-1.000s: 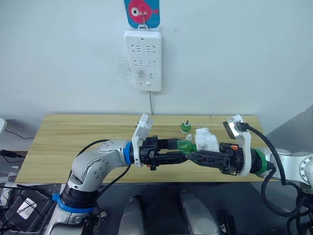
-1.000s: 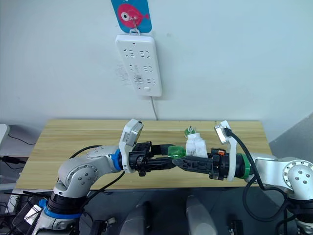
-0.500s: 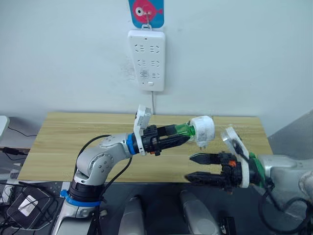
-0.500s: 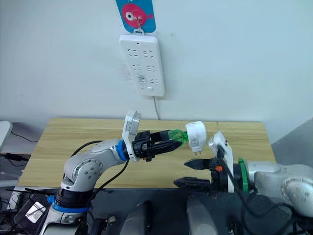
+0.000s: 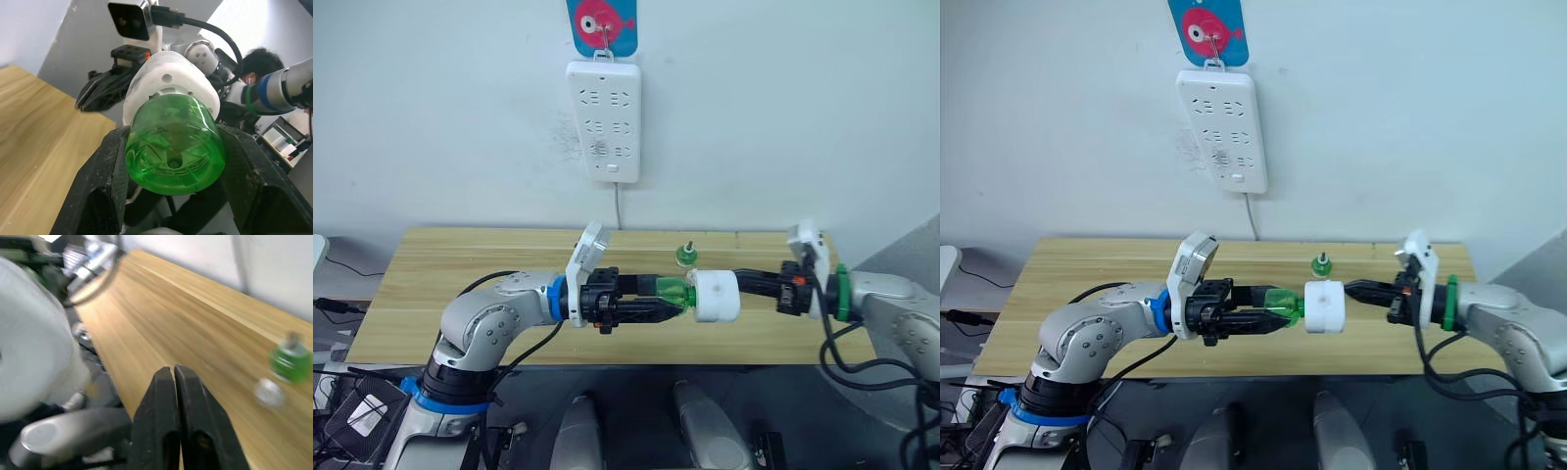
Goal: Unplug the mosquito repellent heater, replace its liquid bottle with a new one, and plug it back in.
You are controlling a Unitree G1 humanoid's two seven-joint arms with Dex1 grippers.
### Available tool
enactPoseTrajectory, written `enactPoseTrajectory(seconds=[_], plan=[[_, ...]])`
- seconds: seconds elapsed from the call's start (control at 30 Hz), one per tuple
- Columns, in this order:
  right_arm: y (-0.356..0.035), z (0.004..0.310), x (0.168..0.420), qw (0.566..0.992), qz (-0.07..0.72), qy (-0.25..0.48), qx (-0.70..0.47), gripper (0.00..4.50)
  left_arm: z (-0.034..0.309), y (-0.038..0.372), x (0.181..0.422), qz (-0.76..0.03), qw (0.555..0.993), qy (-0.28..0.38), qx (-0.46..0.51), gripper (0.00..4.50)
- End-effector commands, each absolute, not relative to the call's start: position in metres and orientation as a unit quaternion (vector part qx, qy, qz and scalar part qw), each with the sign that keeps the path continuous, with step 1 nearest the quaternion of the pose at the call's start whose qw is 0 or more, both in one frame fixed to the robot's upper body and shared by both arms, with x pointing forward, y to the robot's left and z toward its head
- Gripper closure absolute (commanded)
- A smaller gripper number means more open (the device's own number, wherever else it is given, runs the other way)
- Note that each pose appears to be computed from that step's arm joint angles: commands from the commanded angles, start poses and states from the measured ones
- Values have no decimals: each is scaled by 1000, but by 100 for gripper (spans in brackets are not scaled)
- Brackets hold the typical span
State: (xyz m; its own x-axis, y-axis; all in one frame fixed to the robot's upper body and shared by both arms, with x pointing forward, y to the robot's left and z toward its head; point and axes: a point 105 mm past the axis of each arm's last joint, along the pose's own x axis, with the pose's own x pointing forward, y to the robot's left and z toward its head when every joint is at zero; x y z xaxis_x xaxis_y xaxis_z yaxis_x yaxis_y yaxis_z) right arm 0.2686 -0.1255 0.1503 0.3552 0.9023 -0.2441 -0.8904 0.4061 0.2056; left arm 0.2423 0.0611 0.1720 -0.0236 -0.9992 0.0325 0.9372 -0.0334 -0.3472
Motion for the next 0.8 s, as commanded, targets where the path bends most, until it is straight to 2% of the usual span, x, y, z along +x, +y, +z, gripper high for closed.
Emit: enactPoseTrajectory(seconds=[0.03, 0.23, 0.37, 0.57, 0.8], plan=[[-108, 162, 246, 786, 598, 155, 24, 450, 182, 59, 238, -716, 680, 91, -129, 222], [-92, 182, 205, 734, 657, 165, 54, 450, 173, 62, 255, -679, 723, 72, -104, 222], [-89, 193, 201, 732, 660, 159, 65, 450, 167, 61, 262, -668, 736, 61, -90, 222], [-90, 221, 224, 763, 630, 111, 96, 450, 161, 58, 254, -685, 720, 67, -85, 222], [-110, 231, 273, 833, 530, 73, 138, 450, 160, 60, 241, -709, 694, 91, -88, 222]])
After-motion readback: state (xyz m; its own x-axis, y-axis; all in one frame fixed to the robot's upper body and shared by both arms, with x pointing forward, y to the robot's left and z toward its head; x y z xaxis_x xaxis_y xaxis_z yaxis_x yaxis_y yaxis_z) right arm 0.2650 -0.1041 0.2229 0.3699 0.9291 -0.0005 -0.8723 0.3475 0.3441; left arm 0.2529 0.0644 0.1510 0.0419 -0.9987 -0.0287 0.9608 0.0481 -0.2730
